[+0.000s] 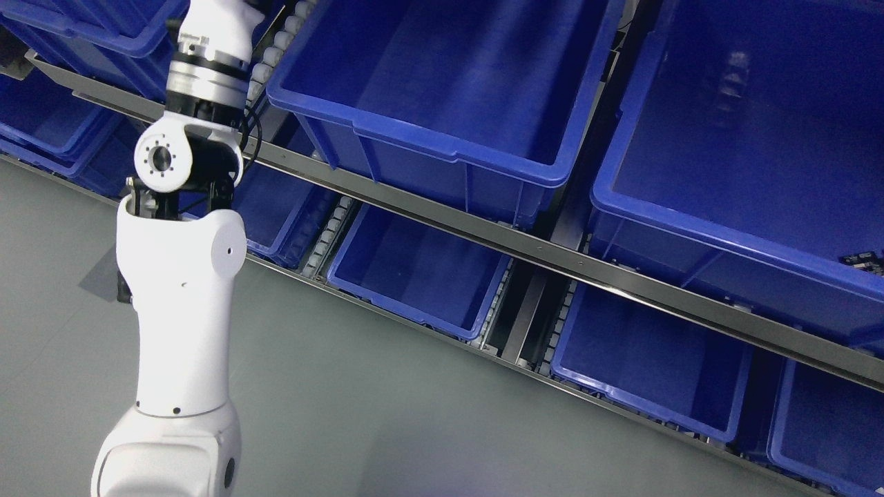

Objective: Move yellow foam block to right shelf middle
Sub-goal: 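Extend the left hand over the middle-shelf blue bin and release the cube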

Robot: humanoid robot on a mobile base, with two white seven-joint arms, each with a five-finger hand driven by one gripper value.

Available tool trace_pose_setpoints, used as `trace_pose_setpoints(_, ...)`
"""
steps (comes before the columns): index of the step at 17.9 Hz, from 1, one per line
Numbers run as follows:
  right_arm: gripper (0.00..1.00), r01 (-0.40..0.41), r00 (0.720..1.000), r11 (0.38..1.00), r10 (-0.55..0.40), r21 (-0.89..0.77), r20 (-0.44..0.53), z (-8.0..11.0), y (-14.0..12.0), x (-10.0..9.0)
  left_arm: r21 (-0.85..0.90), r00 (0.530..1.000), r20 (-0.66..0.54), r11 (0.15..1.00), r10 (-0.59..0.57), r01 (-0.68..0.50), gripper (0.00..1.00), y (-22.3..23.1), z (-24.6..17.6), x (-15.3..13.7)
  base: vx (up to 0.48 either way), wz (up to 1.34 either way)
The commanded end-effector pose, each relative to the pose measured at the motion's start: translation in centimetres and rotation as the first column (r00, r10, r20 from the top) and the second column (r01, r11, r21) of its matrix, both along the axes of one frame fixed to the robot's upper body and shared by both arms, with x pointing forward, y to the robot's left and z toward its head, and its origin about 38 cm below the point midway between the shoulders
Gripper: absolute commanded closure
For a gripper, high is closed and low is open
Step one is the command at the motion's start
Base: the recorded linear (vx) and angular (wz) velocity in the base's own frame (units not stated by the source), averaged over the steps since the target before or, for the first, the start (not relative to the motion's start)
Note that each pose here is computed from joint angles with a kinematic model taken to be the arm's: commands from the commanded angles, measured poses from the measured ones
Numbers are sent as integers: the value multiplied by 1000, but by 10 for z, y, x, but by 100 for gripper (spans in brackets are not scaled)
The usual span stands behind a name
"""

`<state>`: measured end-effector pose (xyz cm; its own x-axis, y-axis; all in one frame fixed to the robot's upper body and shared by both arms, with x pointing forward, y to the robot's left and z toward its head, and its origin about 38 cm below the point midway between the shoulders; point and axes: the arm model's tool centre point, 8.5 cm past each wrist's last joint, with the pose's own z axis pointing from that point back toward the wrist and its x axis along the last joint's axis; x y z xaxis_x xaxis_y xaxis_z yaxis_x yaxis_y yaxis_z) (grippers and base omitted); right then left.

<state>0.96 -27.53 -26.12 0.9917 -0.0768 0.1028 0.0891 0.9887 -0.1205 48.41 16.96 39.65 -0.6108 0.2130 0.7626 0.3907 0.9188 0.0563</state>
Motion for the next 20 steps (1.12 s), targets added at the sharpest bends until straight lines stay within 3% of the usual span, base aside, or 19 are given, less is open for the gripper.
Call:
trace_pose_setpoints(1,0,-3,1000,1000,3,-19,15,1,-12,5,192,980,-166,972,-106,137,47,-61,23,0,12,-15)
trace_pose_setpoints(3,0,-4,1000,1000,5,-19,15,1,-12,5,254,940,-330,951,-88,178,47,-77,-11,13,7,-2)
trace_pose_setpoints(7,0,-4,1000,1000,5,-19,15,1,-12,5,331,863,-504,916,-33,228,47,-96,-67,34,9,-23)
trace_pose_setpoints(12,0,-4,1000,1000,5,-19,15,1,-12,5,369,799,-601,893,16,259,46,-102,-111,48,19,-39)
trace_pose_setpoints(18,0,-4,1000,1000,5,-19,15,1,-12,5,381,784,-621,882,23,276,43,-106,-122,48,31,-61)
trace_pose_setpoints(19,0,-4,1000,1000,5,-19,15,1,-12,5,384,785,-619,882,25,275,38,-106,-122,48,16,-14)
trace_pose_setpoints(20,0,-4,1000,1000,5,-19,15,1,-12,5,392,786,-617,876,24,280,24,-109,-122,47,16,-14)
